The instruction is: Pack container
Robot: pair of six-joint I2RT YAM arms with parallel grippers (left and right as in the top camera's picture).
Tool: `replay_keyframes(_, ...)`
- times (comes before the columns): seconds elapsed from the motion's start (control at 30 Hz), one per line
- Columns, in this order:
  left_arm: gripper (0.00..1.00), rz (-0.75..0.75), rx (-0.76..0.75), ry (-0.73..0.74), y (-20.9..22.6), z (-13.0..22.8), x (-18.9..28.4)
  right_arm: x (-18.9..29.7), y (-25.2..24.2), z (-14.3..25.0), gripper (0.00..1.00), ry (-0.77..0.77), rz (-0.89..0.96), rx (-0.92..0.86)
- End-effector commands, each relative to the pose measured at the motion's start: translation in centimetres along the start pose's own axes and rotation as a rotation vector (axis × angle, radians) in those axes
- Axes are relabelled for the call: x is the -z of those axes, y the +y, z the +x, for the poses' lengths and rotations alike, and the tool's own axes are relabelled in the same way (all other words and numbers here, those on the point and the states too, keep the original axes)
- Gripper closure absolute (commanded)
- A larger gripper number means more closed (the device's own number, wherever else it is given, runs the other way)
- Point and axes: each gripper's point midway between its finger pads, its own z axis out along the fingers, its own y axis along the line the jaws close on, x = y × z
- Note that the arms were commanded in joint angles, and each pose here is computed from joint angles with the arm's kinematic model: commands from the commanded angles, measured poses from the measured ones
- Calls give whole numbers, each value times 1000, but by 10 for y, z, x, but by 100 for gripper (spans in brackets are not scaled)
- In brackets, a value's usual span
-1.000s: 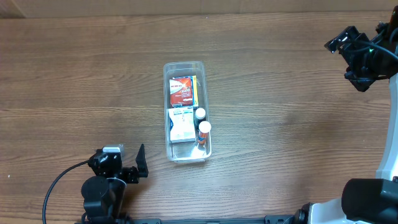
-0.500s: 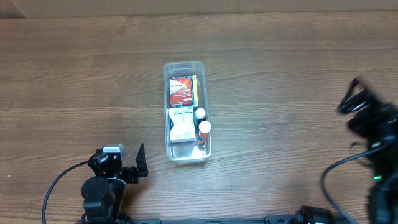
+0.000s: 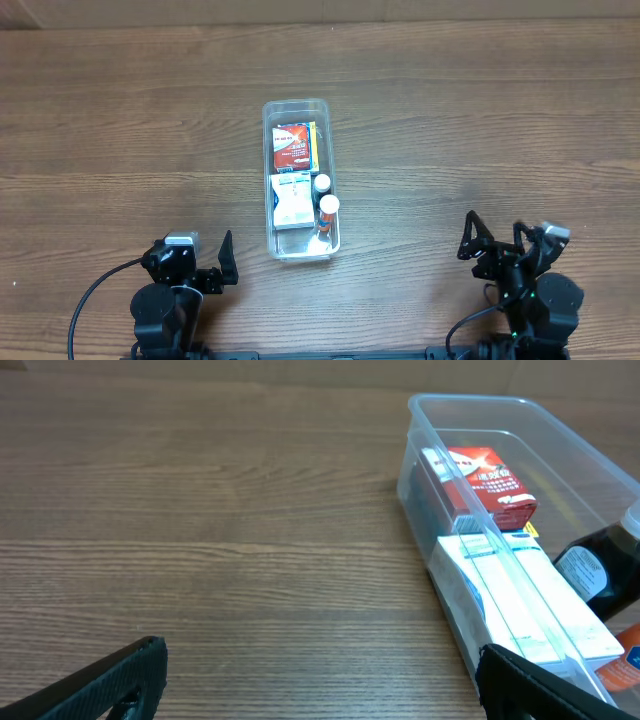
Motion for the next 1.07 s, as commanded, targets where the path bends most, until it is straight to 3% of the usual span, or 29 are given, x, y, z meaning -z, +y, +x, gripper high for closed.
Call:
replay_keyframes(0.0, 0, 14, -15, -4, -3, 0, 0, -3, -2, 9, 0, -21, -18, 17)
replay_keyframes(1.03, 0, 14, -15, -4, -3, 0, 0, -8, -6, 18, 0, -3, -12, 14)
